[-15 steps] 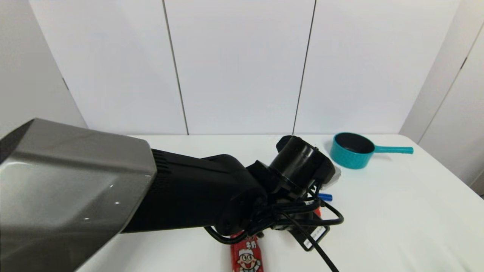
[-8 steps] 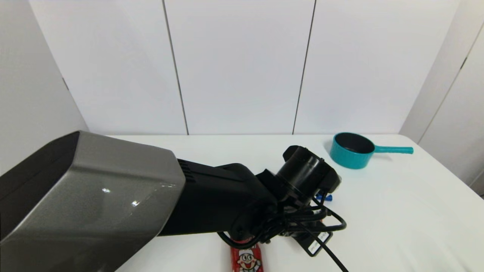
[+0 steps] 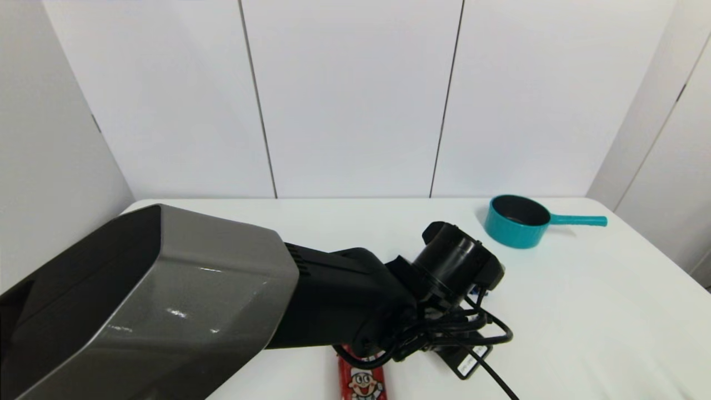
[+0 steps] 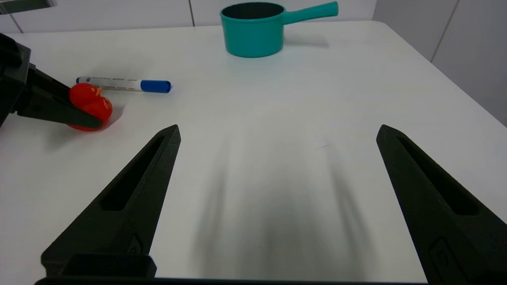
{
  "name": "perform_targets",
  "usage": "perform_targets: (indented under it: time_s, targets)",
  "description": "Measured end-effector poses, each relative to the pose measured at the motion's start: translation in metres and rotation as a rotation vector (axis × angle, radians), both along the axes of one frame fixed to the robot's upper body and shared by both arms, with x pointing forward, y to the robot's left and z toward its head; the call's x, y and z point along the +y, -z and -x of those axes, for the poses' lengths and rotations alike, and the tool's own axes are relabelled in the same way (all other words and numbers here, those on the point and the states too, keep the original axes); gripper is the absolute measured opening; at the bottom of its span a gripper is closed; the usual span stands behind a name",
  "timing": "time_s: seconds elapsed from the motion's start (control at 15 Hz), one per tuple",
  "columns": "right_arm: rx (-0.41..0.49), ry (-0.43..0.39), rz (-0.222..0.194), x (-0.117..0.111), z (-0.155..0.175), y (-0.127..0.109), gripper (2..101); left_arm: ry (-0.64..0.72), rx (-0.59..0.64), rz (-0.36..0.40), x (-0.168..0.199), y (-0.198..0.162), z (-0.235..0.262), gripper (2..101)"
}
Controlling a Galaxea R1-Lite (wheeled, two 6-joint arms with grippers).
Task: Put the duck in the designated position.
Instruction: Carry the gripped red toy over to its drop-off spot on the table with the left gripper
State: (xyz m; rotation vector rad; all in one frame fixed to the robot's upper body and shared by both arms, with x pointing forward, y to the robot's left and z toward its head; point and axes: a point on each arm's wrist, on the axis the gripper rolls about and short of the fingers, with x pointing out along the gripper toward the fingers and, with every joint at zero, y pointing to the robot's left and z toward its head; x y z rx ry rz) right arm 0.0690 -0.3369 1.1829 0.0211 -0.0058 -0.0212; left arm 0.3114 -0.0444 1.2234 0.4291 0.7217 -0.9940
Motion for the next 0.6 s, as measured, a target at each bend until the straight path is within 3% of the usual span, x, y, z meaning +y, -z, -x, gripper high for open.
perform_targets:
  time_s: [0.27, 0.6]
  targets:
    - [0.0, 0.0, 0.0, 0.0, 0.0, 0.0, 98.0, -0.011, 0.01, 0.003, -0.002, 0.004, -0.001, 59.8]
    - [0.0, 0.0, 0.0, 0.0, 0.0, 0.0, 98.0, -0.005, -0.019, 0.037, 0.002, -0.013, 0.002, 77.9]
